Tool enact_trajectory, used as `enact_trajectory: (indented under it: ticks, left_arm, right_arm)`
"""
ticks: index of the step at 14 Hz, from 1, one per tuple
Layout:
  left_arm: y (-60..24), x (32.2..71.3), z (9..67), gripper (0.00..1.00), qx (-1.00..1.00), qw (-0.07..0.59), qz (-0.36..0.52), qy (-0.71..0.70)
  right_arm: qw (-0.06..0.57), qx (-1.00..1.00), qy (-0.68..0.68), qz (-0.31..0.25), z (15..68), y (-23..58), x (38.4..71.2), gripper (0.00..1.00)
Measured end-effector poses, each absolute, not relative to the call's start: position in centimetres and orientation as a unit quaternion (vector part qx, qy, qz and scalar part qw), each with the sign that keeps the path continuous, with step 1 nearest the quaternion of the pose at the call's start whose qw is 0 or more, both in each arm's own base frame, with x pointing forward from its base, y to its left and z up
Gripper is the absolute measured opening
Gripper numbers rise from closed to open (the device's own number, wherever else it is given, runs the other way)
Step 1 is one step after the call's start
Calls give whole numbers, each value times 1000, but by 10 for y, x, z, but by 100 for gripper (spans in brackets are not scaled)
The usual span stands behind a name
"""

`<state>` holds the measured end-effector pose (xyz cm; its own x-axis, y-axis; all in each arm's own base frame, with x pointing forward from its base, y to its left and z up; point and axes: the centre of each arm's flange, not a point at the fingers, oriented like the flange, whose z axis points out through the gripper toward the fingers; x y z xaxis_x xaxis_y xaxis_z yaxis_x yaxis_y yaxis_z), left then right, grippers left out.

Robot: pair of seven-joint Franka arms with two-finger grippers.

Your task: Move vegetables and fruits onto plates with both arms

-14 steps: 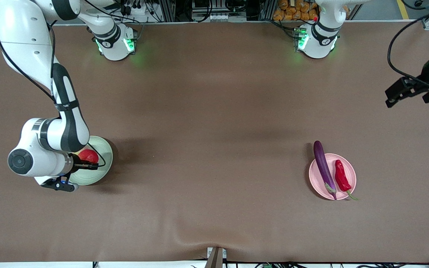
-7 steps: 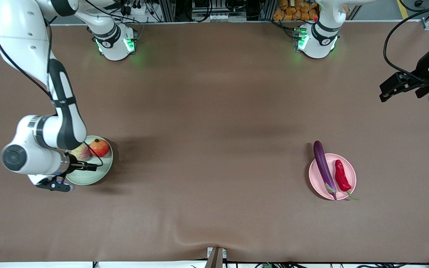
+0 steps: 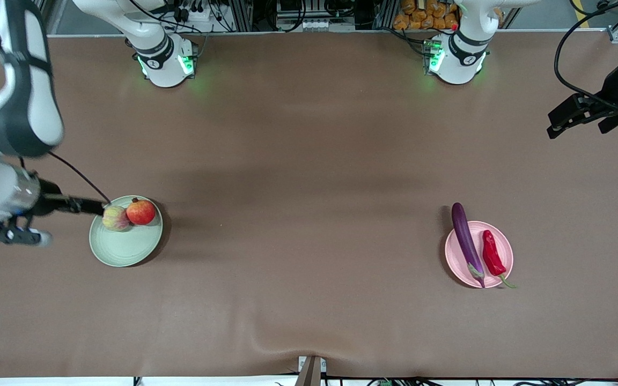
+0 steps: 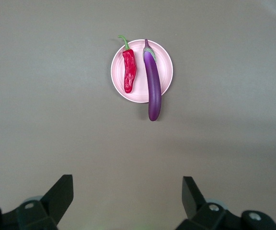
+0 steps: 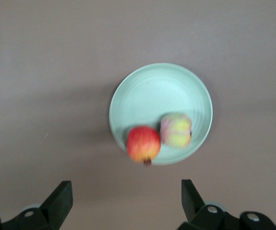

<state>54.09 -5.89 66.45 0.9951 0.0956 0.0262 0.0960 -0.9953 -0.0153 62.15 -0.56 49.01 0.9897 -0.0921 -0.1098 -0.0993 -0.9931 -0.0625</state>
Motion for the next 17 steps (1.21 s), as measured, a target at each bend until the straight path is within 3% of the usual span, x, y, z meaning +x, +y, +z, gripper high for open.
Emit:
enact_trajectory:
  ticks: [4, 7, 17]
  left_arm:
    - [-59, 540, 665, 100, -999, 8, -12, -48]
    - [-59, 540, 666, 100, -999, 8, -13, -48]
    - [-57, 539, 669, 100, -999, 8, -16, -50]
  right_arm:
    - [49, -998, 10, 42, 579, -19, 570, 100]
    - [43, -998, 9, 49, 612, -42, 539, 100]
    - [18, -998, 10, 58, 627, -40, 527, 100]
